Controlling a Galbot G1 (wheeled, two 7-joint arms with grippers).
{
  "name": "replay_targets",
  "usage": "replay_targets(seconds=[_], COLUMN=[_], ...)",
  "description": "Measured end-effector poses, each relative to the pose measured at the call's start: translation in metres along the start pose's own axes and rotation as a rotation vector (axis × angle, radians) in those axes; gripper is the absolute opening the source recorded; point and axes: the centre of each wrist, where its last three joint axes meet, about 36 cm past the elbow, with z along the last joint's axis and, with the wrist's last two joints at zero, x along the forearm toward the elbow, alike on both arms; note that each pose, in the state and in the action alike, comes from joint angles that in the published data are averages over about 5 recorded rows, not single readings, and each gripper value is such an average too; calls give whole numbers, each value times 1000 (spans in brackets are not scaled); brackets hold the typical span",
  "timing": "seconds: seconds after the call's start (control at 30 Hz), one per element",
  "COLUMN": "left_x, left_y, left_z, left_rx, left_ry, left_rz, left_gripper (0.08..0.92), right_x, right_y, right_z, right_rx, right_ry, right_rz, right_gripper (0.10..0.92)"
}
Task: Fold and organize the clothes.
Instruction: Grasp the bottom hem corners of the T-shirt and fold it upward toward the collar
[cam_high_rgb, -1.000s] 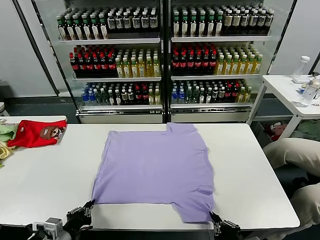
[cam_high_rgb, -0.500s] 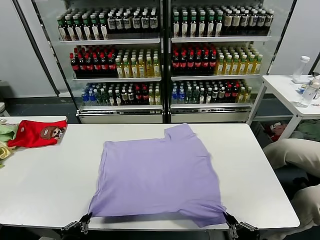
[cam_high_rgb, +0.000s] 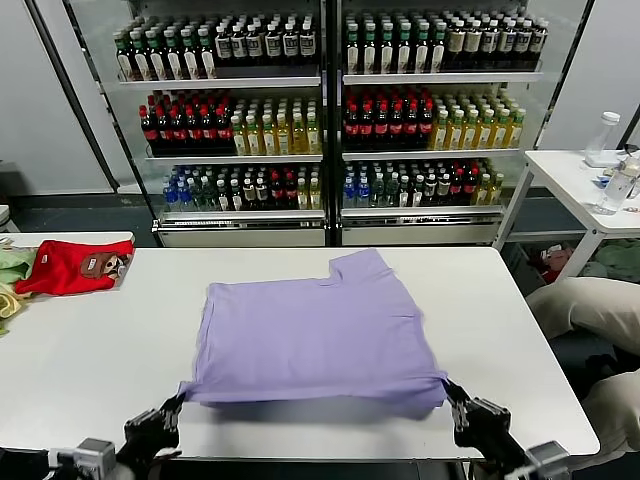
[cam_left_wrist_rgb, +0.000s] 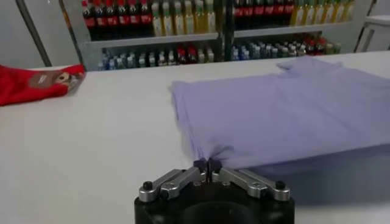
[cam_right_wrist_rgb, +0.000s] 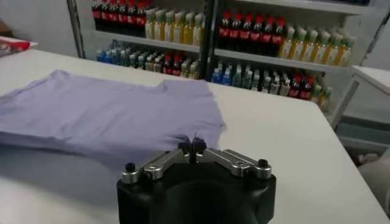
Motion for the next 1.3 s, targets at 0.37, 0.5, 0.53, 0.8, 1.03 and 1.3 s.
replay_targets(seconds=[0.37, 0.5, 0.53, 0.8, 1.03, 1.3], left_x=[-43, -56, -59, -81, -93, -106], left_y=[10, 11, 11, 21, 27, 29], left_z=[-8, -10, -10, -14, -16, -17], left_rx=[18, 21, 21, 20, 10, -15], left_ry=[-41, -52, -55, -65, -69, -66], left_rz=[32, 40, 42, 35, 31, 27], left_gripper=[89, 89, 89, 89, 94, 266], right_x=[-48, -63, -67, -94, -114, -136], right_y=[-5, -5, -5, -5, -3, 1], right_z=[2, 3, 3, 2, 3, 6], right_rx=[17, 24, 25, 33, 45, 46], right_ry=[-28, -32, -33, -30, -24, 0], right_rz=[15, 20, 21, 27, 30, 40], right_gripper=[117, 117, 117, 117, 117, 191])
